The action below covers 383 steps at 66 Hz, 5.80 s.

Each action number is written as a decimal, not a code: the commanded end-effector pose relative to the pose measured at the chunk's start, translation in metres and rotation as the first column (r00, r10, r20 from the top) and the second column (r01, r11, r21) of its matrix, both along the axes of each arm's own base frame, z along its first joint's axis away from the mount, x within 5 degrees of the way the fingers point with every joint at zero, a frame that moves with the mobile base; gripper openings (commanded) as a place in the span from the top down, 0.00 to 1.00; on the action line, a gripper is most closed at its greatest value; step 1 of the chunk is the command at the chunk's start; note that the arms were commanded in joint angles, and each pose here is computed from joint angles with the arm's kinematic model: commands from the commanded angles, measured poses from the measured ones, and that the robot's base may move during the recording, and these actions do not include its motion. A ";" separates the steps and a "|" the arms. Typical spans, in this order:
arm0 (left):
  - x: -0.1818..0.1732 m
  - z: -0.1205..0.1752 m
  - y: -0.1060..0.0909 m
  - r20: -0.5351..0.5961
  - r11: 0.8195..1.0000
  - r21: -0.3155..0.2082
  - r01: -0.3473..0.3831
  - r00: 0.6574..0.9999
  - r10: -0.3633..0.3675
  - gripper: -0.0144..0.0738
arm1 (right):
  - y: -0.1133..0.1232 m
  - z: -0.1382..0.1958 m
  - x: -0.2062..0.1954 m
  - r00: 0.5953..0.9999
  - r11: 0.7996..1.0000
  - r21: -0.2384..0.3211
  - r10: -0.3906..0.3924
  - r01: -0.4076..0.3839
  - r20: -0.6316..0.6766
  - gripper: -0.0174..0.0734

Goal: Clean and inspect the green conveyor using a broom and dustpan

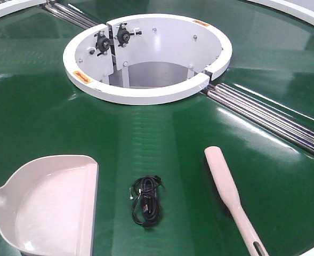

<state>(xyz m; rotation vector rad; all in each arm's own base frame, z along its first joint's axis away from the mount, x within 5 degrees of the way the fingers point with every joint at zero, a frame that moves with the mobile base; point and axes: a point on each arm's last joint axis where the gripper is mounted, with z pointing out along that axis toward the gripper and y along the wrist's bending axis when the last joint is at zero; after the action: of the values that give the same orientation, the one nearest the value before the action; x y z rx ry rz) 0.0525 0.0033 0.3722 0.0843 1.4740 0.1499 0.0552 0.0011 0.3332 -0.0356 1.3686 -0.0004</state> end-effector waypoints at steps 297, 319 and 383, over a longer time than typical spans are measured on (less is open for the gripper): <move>0.036 -0.007 -0.006 -0.327 0.932 0.332 0.144 0.945 -0.029 0.19 | 0.103 -0.072 0.253 -0.174 0.974 -0.017 -0.058 -0.226 -0.983 0.82; 0.035 -0.012 -0.006 -0.335 0.262 0.914 0.311 0.941 0.050 0.19 | 0.103 -0.072 0.253 -0.174 0.974 -0.017 -0.058 -0.226 -0.983 0.82; 0.088 -0.039 0.011 -0.756 0.110 0.644 0.757 0.607 0.245 0.19 | 0.103 -0.072 0.253 -0.174 0.974 -0.017 -0.058 -0.226 -0.983 0.82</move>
<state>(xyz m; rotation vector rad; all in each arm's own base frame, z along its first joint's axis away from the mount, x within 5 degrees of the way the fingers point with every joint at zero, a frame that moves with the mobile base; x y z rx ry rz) 0.1219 0.0115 0.3242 1.7920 1.7783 0.9055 0.3166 0.1078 0.2398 -0.3875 3.1085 0.0135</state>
